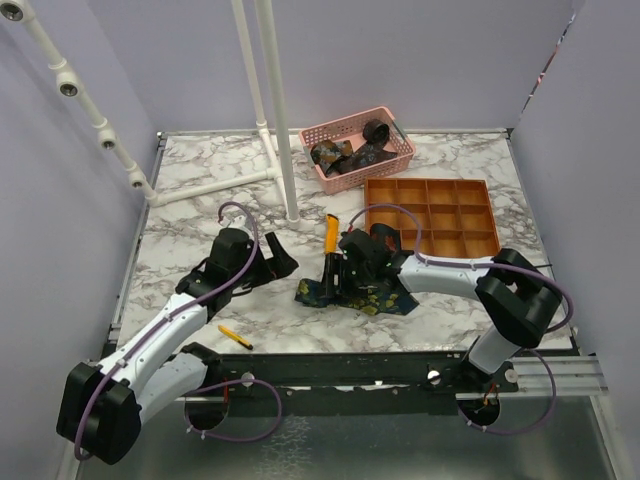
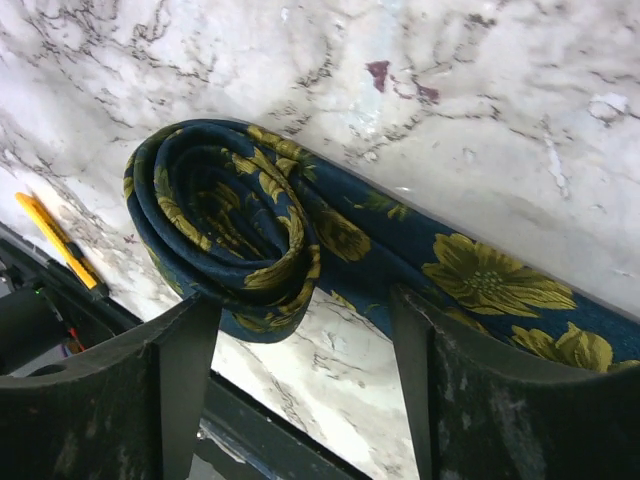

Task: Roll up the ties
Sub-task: Roll the tie at the center of the board.

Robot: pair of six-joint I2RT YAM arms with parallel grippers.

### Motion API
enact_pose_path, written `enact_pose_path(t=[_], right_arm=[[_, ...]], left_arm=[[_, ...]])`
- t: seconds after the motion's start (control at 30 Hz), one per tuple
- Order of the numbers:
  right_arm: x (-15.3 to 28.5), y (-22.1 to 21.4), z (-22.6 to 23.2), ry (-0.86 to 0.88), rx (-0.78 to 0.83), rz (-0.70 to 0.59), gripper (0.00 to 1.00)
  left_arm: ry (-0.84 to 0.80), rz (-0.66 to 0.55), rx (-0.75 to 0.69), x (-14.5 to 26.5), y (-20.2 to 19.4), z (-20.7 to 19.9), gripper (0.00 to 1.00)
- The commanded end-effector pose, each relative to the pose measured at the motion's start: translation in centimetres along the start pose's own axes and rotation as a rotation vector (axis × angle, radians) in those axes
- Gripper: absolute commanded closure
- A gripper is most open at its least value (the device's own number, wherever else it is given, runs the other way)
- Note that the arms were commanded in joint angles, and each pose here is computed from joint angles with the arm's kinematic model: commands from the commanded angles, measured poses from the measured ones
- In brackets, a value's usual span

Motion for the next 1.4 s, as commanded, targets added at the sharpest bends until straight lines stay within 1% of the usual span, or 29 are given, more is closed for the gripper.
enact_pose_path(t=[0.0, 0.2, 0.5, 0.63, 0.77, 0.93, 1.07, 1.2, 1.3, 1.37], right_arm=[[0.4, -0.5, -2.6, -0.055, -0.012, -0.020, 0.31], [1.1, -0.7, -4.1, -0.029, -0.018, -0.024, 0.38], [1.7, -0.8, -5.2, 0.063, 0.011, -0.020, 0.61], [1.4, -1.1, -5.6, 0.067, 0.032, -0.006, 0.64], [1.1, -1.6, -6.3, 0.054, 0.037, 0.005, 0.67], [0.7, -2.3, -7.3, 0.028, 0.042, 0.018, 0.70], [0.5, -2.6, -7.6, 0.026, 0.043, 0.023, 0.72], [0.4, -2.7, -7.7, 0.032, 0.042, 0.028, 0.73], [0.4, -2.7, -7.6, 0.037, 0.044, 0.031, 0.73], [0.4, -2.7, -7.5, 0.042, 0.044, 0.032, 0.74]], left_arm=[[-0.117, 0.064, -0.030, -0.5, -1.1, -1.2, 0.01], [-0.186, 0.126, -0.052, -1.1, -1.8, -2.0, 0.01], [-0.266, 0.278, -0.136, -3.0, -3.2, -2.7, 0.01], [-0.292, 0.295, -0.181, -3.8, -3.0, -3.3, 0.01], [-0.329, 0.317, -0.195, -4.8, -2.9, -4.3, 0.01], [-0.361, 0.418, -0.237, -6.0, -5.1, -5.5, 0.02], [-0.357, 0.494, -0.265, -7.0, -7.2, -5.5, 0.07], [-0.347, 0.543, -0.269, -7.6, -8.3, -4.9, 0.15], [-0.354, 0.559, -0.276, -7.7, -8.6, -4.7, 0.22], [-0.352, 0.563, -0.280, -7.9, -8.6, -4.6, 0.28]])
Point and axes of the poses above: each gripper's point midway between its finger pads, its own x axis back along the fingers, its own z axis along the line the jaws close on, y = z × x, the point moved 3 cm from there along x, back along the fingers, and after that the axes turned 2 degrees about x, right-handed, at the moved point
